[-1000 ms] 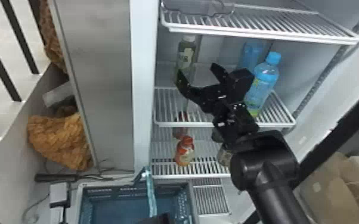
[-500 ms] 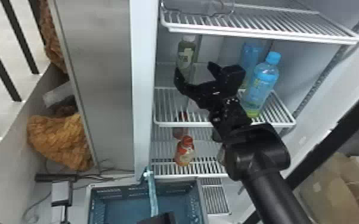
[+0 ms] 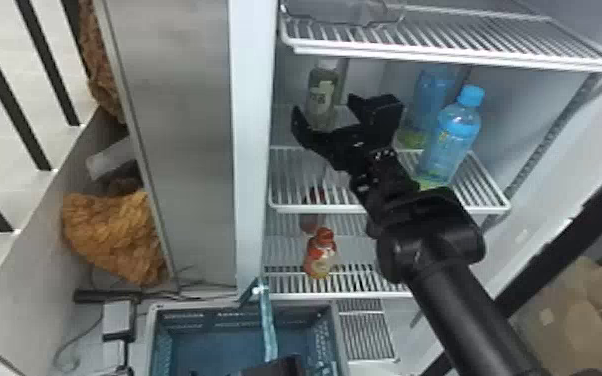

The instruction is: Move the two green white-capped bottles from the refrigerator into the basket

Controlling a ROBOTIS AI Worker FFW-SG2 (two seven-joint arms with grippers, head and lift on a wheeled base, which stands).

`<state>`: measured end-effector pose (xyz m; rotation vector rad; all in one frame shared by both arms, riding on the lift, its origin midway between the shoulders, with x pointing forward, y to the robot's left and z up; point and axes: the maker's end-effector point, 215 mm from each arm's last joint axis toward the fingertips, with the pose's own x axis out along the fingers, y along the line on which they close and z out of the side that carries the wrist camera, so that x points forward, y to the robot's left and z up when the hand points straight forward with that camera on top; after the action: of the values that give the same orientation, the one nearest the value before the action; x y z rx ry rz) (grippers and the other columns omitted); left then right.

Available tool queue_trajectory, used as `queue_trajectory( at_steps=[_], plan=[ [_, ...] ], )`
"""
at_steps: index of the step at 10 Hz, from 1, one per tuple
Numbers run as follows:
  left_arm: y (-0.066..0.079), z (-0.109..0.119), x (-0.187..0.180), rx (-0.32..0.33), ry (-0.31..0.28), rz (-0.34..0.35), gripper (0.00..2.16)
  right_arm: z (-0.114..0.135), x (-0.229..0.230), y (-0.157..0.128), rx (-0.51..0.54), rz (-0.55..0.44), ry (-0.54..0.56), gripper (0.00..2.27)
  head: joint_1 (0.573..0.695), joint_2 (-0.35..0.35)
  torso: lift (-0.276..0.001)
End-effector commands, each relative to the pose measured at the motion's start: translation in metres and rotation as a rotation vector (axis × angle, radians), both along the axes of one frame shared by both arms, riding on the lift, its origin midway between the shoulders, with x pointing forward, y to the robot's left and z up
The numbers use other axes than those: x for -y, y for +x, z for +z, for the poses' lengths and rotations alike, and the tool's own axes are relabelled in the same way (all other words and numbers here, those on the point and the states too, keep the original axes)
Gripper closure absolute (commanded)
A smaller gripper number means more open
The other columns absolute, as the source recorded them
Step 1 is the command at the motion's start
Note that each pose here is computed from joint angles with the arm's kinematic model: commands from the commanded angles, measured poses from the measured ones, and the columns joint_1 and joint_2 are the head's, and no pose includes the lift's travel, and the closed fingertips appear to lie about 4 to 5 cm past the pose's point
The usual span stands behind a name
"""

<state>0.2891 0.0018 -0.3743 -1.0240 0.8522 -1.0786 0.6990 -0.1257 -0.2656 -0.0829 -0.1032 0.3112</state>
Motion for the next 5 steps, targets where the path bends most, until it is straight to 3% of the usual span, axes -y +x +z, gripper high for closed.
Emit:
queue_trajectory(
  at_steps=[1, 5],
  plan=[
    [0.0, 0.001, 0.001, 0.002, -0.001, -0.002, 1.18, 0.0, -0.004, 0.007, -0.005, 0.002, -0.013, 0.03, 0.695, -0.14, -0.004],
    [0.003, 0.001, 0.001, 0.004, 0.0, -0.001, 1.18, -0.004, 0.009, 0.026, -0.032, -0.037, -0.031, 0.12, 0.695, -0.141, -0.004]
  ],
)
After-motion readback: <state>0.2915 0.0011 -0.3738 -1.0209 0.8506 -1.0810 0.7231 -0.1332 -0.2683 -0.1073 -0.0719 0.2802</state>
